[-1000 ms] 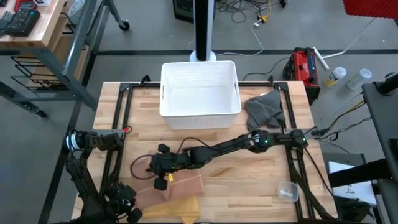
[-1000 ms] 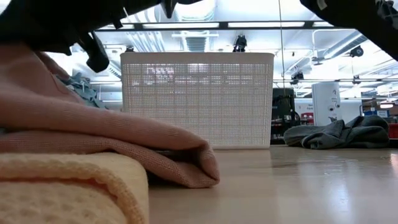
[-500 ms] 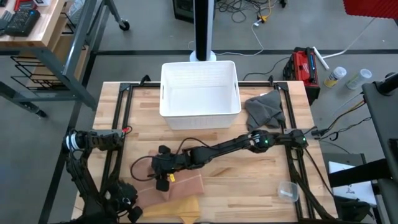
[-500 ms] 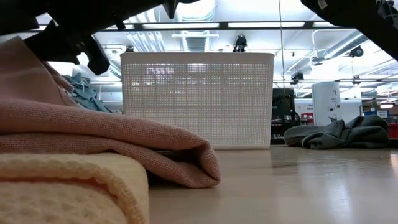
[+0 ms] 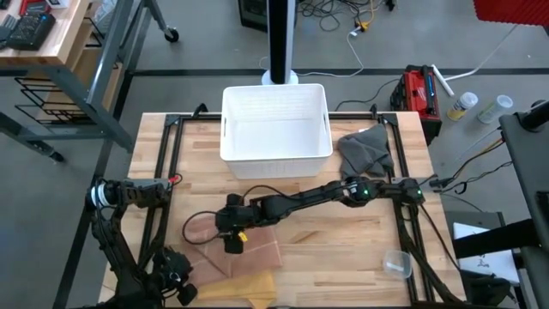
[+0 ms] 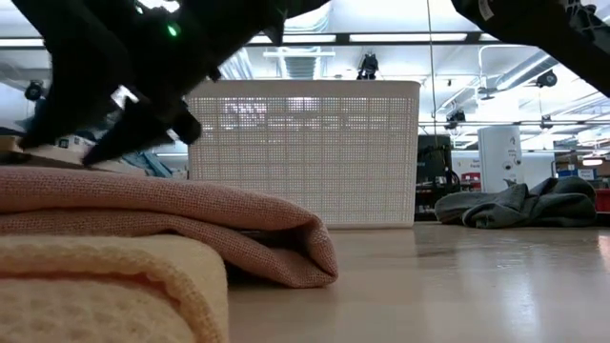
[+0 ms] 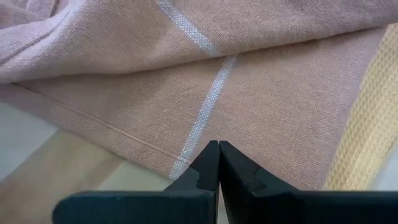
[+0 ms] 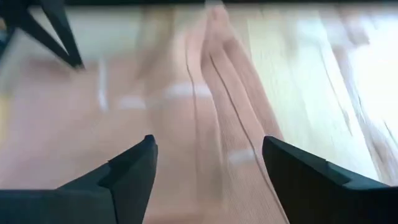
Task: Fold towel
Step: Fold the brown squared towel
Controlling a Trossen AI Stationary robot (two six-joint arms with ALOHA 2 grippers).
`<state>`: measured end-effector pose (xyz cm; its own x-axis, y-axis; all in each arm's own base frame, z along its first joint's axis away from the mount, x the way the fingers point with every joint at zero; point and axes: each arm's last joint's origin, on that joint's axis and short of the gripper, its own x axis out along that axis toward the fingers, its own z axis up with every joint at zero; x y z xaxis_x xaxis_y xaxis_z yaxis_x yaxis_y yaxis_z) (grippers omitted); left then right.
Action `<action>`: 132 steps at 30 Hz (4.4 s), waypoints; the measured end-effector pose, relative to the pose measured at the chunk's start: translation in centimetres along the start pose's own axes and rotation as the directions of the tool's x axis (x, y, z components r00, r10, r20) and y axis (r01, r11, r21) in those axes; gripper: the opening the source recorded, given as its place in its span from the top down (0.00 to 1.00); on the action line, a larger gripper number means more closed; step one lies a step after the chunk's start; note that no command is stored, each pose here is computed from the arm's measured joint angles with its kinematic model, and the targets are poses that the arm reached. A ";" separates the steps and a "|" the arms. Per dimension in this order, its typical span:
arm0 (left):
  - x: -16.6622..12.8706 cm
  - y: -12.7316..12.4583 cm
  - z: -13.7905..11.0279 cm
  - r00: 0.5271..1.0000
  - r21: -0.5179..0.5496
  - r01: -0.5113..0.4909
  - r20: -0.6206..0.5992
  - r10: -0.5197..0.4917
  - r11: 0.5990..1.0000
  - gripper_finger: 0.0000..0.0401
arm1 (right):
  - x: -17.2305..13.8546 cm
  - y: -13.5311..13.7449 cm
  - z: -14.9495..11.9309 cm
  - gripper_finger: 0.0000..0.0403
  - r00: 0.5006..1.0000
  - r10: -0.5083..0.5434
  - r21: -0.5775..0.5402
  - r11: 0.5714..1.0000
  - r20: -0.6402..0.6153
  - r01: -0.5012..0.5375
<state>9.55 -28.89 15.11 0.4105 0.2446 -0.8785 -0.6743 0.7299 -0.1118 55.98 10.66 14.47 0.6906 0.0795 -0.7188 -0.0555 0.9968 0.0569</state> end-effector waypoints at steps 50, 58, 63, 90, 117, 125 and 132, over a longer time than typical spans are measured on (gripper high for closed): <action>-8.6 -1.8 6.6 0.982 0.095 0.011 0.187 -0.029 0.995 1.00 | 0.3 10.7 -1.3 0.90 0.960 0.212 -0.301 0.942 0.184 -0.150; -4.6 -2.8 3.7 0.983 0.118 0.142 0.097 -0.154 0.983 1.00 | 0.6 9.9 -2.4 0.94 0.983 0.174 -0.273 0.950 0.062 -0.151; -1.1 -2.3 1.6 0.972 0.041 0.224 -0.078 -0.220 0.974 1.00 | 0.0 9.0 -1.8 0.95 0.979 0.201 -0.228 0.955 0.039 -0.187; 3.0 2.0 3.3 0.998 -0.071 0.029 -0.051 -0.033 0.997 1.00 | 0.1 2.9 -5.2 1.00 0.958 0.039 0.068 0.997 -0.286 -0.020; 4.1 -2.8 11.4 0.984 0.084 0.079 0.156 -0.092 0.993 1.00 | -13.0 -0.5 -15.9 0.99 1.000 0.023 0.549 0.836 0.020 -0.031; 6.3 -3.9 15.9 0.973 0.197 0.084 0.195 -0.122 0.977 1.00 | -13.0 -0.4 -18.3 0.90 0.999 0.024 0.651 0.759 -0.037 0.006; 7.7 -4.2 16.1 0.961 0.225 0.199 0.148 -0.235 0.954 1.00 | -13.2 1.1 -18.2 0.68 0.998 0.060 0.665 0.745 0.001 -0.046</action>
<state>25.43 -19.78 16.29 0.6440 0.1577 -0.7486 -0.4236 0.8883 -0.1773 33.67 10.72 11.36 0.6870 0.1391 -0.7133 0.4069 0.7396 0.5361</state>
